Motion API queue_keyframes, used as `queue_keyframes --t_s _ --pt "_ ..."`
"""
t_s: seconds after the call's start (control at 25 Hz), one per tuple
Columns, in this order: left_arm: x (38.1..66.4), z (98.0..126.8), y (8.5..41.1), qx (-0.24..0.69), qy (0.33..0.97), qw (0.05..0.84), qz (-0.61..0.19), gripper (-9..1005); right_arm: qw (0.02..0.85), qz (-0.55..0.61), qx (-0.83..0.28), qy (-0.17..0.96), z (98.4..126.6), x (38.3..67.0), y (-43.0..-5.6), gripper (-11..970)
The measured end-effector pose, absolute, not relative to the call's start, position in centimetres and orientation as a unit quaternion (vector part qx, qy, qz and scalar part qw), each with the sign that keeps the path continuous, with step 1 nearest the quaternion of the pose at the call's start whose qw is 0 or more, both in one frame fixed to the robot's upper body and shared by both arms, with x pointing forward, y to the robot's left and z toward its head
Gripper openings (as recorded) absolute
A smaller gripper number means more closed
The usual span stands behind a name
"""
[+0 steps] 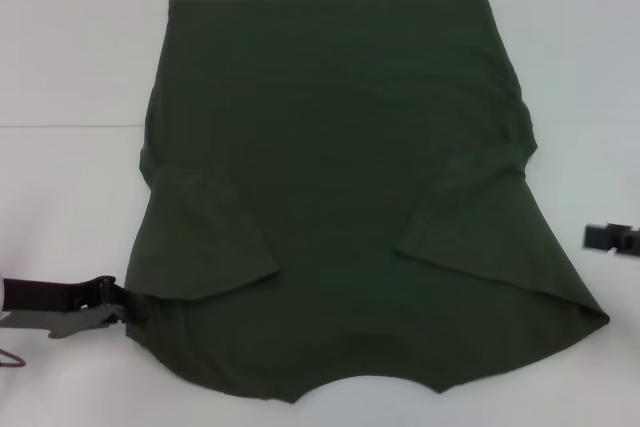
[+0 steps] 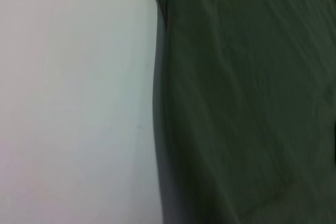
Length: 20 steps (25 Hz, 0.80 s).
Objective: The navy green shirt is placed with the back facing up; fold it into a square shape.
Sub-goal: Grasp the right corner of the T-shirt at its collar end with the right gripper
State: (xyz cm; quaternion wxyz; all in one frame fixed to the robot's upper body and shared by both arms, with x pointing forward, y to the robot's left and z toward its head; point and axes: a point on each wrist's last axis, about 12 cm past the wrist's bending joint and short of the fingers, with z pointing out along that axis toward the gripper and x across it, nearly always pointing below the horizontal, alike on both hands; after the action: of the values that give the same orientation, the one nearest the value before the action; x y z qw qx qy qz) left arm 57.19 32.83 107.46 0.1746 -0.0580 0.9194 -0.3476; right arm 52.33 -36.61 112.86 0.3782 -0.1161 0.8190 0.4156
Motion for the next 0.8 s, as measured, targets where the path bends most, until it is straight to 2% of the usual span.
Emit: queue_keyframes --t_s 0.12,0.44,0.6,0.8 --pt "57.3 107.7 33.0 -0.055 0.92 0.18 -0.345 45 0.323 0.403 -0.055 0.854 114.5 53.6 -37.5 915" --pt "57.6 107.9 32.5 -0.04 0.921 0.177 -0.345 44 0.209 0.306 0.018 0.929 115.0 56.7 -37.6 915" --pt "57.6 107.9 32.4 -0.038 0.921 0.176 -0.345 44 0.188 0.241 0.036 0.952 114.9 57.7 -37.8 915" --pt "57.5 107.9 32.5 -0.037 0.922 0.177 -0.344 45 0.169 0.236 0.036 0.956 113.8 58.0 -37.1 915"
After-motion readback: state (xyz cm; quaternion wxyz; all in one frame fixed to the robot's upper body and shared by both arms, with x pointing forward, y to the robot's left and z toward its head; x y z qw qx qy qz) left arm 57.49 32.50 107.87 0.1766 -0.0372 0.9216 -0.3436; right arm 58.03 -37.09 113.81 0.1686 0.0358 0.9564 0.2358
